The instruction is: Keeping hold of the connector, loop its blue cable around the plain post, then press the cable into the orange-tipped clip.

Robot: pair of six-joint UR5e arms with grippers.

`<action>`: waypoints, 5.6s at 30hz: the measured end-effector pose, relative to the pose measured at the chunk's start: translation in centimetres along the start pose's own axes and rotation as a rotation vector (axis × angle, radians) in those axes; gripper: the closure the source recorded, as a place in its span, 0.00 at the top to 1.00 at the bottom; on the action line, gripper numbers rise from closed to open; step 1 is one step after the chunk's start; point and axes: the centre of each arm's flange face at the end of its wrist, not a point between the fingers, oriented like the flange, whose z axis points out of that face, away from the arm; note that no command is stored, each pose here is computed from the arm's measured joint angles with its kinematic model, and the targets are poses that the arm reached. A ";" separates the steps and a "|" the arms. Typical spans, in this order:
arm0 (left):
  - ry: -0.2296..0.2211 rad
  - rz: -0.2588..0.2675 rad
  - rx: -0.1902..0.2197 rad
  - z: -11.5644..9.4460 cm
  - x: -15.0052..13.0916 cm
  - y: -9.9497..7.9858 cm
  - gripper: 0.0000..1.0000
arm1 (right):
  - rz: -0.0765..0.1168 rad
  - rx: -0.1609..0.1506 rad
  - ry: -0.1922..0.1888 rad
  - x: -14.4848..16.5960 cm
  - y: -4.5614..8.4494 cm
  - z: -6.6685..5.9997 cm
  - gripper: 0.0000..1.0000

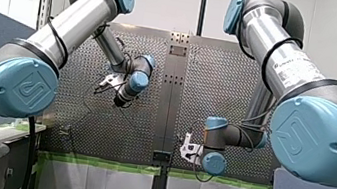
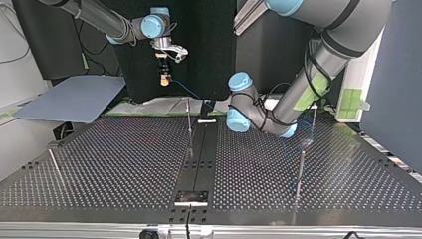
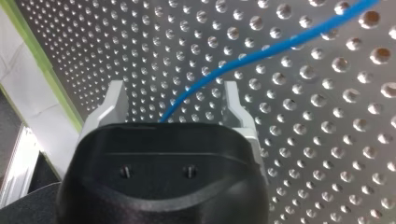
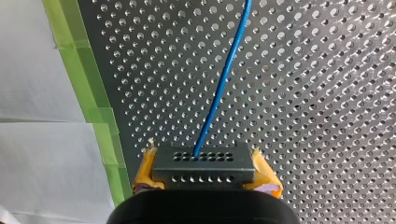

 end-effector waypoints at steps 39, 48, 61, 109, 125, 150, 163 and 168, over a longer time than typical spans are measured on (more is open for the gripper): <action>-0.019 -0.079 0.298 2.3 6.1 -10.8 1.00 | -0.035 0.001 0.000 0.0 0.0 0.0 0.00; -0.033 -0.144 0.411 0.8 6.2 -12.8 1.00 | -0.050 0.001 -0.003 0.0 0.0 0.0 0.00; -0.027 -0.180 0.557 -1.3 7.4 -15.1 1.00 | -0.053 0.003 0.000 0.0 -0.1 0.0 0.00; -0.095 -0.424 0.966 -6.5 5.6 -20.8 1.00 | -0.055 0.030 0.016 0.0 -0.9 -0.1 0.00; -0.115 -0.408 0.967 -6.7 6.1 -21.2 0.56 | -0.056 0.034 0.015 0.0 -1.0 -0.1 0.00; -0.143 -0.450 0.884 -7.7 10.6 -22.2 0.00 | -0.100 -0.016 -0.023 -1.2 0.0 -0.4 0.00; -0.231 -0.557 0.872 -8.1 9.6 -23.2 0.00 | -0.103 -0.037 -0.049 -3.1 0.7 0.9 0.00; -0.269 -0.622 0.905 -8.0 8.1 -23.8 0.00 | -0.110 -0.050 -0.052 -2.6 1.1 2.1 0.00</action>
